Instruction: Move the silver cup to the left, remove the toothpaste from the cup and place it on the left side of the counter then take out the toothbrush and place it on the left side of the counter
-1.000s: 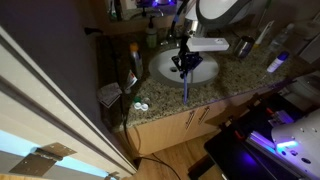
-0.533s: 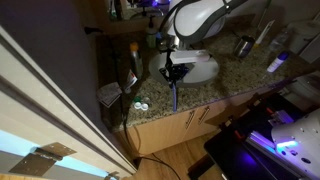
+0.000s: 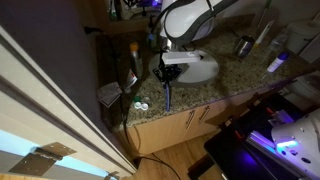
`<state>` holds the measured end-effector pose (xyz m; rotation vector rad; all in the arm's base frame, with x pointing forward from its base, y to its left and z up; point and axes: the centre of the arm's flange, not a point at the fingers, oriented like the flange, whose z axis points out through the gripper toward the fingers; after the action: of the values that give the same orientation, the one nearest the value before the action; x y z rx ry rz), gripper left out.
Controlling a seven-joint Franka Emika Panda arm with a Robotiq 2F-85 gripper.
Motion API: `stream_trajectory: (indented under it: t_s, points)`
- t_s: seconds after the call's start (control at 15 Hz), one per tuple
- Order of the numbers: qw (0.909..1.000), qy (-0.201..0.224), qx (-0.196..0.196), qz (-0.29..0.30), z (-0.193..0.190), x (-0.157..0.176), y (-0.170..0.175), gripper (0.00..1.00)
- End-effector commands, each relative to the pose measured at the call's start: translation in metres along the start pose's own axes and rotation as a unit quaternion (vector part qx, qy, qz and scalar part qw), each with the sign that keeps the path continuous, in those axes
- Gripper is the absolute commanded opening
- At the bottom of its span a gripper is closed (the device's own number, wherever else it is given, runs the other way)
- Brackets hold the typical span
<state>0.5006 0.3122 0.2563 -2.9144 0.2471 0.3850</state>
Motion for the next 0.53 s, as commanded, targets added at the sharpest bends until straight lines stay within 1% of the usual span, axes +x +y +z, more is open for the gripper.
stream_trajectory:
  t_s: [0.0, 0.47]
  points:
    - [1.0, -0.006, -0.003, 0.003, 0.0009, 0.0089, -0.0072, 0.02]
    - [1.0, -0.005, -0.001, 0.003, 0.0003, 0.0113, -0.0098, 0.02]
